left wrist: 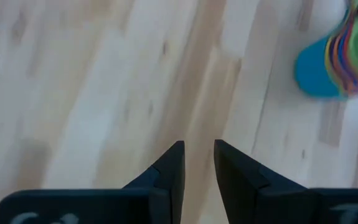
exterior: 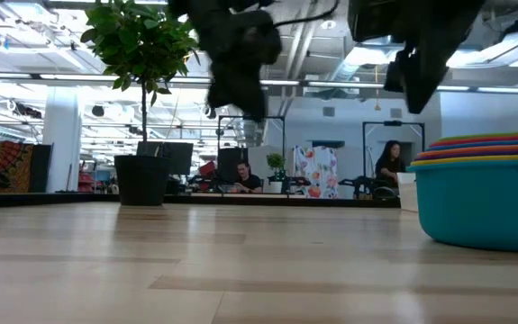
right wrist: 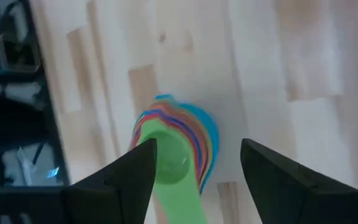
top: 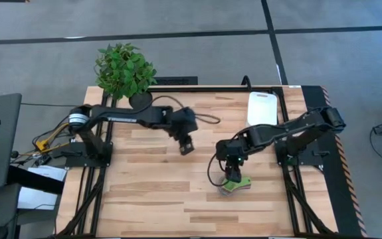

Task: Nest measuring cups in basket
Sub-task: Put the nested measuring cups into the white bin

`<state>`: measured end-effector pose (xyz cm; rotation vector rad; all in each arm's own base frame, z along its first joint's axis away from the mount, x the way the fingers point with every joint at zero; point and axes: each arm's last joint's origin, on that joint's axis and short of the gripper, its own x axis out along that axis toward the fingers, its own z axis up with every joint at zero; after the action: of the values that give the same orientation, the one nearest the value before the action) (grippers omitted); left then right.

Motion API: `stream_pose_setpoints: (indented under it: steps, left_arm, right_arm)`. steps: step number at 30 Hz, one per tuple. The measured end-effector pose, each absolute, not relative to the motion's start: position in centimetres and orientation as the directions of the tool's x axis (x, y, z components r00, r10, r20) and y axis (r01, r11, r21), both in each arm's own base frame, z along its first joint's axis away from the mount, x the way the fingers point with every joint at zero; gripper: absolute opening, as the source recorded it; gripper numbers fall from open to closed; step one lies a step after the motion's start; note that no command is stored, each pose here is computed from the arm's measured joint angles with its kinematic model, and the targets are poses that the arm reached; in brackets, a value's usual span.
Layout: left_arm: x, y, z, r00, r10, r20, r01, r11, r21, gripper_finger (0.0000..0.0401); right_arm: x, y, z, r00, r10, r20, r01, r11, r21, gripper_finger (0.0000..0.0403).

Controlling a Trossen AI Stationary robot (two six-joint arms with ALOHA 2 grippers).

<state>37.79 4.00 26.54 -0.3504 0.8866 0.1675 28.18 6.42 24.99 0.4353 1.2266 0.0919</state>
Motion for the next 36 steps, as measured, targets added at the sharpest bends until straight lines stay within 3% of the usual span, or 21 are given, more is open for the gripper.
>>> stream_pose_setpoints:
  steps: [8,13,18,24,36]
  left_arm:
    - [31.9,2.3,22.3,0.612,-0.059,-0.788,-0.442,0.801,-0.404,0.0073]
    - [28.6,1.4,21.0,0.703,-0.054,-0.709,-0.490,0.686,-0.537,0.0073]
    - [26.4,0.6,20.9,0.742,-0.010,-0.670,-0.491,0.672,-0.555,0.0073]
    - [24.9,0.4,20.9,0.775,0.057,-0.630,-0.538,0.584,-0.608,0.0073]
    - [24.7,-0.1,20.7,0.764,0.099,-0.637,-0.586,0.519,-0.622,0.0073]
  right_arm:
    - [29.3,4.9,23.4,0.260,0.445,-0.857,0.085,0.874,0.479,0.0281]
    - [30.0,4.6,22.3,0.248,0.437,-0.865,0.018,0.890,0.455,0.0308]
    - [30.5,4.3,20.7,0.194,0.414,-0.889,-0.037,0.909,0.415,0.0322]
    - [31.1,4.3,19.4,0.155,0.481,-0.863,-0.125,0.876,0.466,0.0325]
    - [31.9,4.5,16.8,0.075,0.553,-0.830,-0.226,0.820,0.526,0.0321]
